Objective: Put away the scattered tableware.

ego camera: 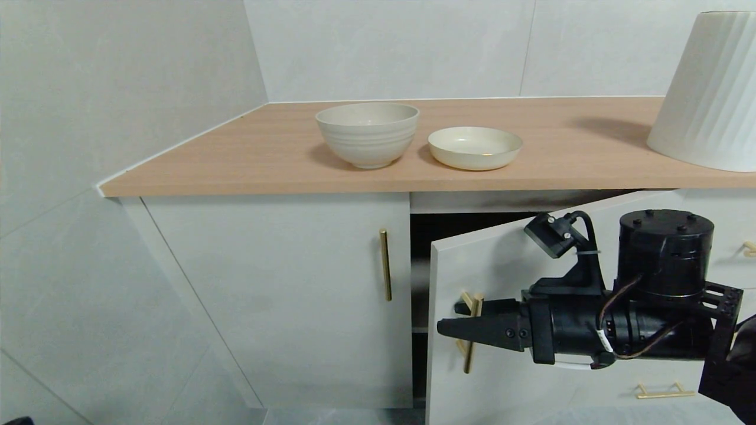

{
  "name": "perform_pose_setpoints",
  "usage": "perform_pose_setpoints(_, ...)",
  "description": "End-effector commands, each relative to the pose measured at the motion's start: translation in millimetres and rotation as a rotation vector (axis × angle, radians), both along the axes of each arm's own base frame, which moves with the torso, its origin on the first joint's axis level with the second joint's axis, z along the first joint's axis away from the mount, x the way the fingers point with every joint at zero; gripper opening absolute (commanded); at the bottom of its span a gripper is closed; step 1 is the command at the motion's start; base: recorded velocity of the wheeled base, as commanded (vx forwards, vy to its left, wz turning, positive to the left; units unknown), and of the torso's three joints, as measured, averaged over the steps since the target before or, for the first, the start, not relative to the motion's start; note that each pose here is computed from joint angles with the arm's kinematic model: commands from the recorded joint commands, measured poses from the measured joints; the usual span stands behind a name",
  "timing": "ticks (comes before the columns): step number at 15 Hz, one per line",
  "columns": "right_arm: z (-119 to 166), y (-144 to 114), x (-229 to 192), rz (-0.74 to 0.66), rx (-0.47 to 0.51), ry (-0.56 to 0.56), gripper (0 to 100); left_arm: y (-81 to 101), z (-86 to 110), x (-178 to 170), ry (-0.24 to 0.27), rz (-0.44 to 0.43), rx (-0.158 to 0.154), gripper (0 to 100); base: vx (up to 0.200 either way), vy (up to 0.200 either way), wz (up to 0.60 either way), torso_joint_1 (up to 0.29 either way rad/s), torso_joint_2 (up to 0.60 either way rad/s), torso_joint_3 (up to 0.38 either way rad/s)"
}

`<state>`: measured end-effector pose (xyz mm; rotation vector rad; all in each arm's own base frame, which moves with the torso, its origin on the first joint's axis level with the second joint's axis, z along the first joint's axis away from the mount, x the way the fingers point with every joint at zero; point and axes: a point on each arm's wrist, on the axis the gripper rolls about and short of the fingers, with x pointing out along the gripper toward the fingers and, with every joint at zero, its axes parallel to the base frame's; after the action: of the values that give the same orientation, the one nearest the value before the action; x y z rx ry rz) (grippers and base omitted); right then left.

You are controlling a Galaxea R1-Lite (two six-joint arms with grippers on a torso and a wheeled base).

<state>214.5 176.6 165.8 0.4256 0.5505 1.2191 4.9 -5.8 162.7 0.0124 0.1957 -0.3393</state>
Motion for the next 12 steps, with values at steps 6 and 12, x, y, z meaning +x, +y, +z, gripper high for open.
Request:
perform_pose_setpoints(6, 5, -3, -3, -0.003, 0.01, -0.014, 100, -32.6, 8.4, 140, 0.552, -0.22, -0.013, 100, 0.0, 0.0, 0.0, 0.0, 0.0, 0.0)
perform_pose_setpoints(12, 2, -2, -2, -0.002, 0.005, -0.01, 100, -53.6, -8.4, 152, 0.679, -0.26, -0.086, 100, 0.0, 0.0, 0.0, 0.0, 0.0, 0.0)
